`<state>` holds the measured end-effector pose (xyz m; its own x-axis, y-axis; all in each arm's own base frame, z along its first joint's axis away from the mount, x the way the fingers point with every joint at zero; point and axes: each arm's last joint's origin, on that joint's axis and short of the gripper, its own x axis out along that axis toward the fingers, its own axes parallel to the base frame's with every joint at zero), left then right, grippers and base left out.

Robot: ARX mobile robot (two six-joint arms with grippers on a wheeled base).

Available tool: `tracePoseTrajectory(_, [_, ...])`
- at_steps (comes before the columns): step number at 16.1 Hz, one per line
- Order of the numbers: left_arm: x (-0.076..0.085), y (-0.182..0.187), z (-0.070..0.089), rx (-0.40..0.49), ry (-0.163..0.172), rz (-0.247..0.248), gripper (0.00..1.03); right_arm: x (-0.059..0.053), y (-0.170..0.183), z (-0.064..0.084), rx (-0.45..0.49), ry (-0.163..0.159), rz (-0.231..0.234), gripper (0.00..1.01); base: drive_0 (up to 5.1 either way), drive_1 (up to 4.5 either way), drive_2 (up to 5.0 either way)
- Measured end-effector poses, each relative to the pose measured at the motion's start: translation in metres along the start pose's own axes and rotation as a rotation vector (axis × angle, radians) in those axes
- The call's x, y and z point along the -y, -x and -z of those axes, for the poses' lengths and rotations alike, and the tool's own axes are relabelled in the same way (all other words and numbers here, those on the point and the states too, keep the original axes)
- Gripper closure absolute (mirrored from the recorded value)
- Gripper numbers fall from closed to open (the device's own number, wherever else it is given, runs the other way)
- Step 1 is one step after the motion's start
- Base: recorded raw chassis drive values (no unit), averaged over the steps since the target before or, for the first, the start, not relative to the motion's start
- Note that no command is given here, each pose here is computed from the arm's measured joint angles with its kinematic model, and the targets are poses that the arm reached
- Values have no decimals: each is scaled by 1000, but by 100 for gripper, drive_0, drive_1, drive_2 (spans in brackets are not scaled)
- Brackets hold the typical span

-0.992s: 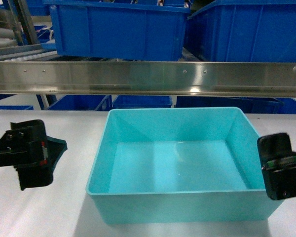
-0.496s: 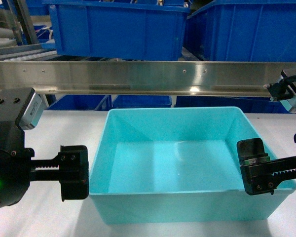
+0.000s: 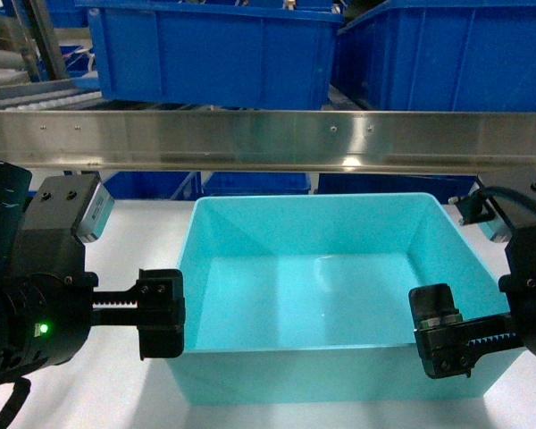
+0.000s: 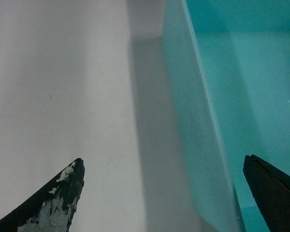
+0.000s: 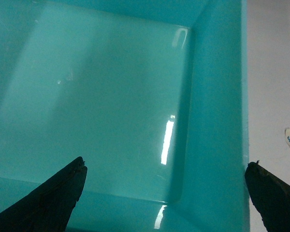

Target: Organize blue bins on left shelf correctly

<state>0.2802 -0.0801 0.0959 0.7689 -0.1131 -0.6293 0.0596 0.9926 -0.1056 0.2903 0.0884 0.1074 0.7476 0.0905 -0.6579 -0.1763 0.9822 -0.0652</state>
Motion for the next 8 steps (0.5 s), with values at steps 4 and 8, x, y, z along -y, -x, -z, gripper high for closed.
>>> tracePoseTrajectory(4, [11,-12,-1,-7,-27,29,5,-4,-18,1,17,-28,5,3,0,0,0])
tracePoseTrajectory(8, [25,-16,-8,24,-47,52,5,0,-24,0,45,-50,16,3,0,0,0])
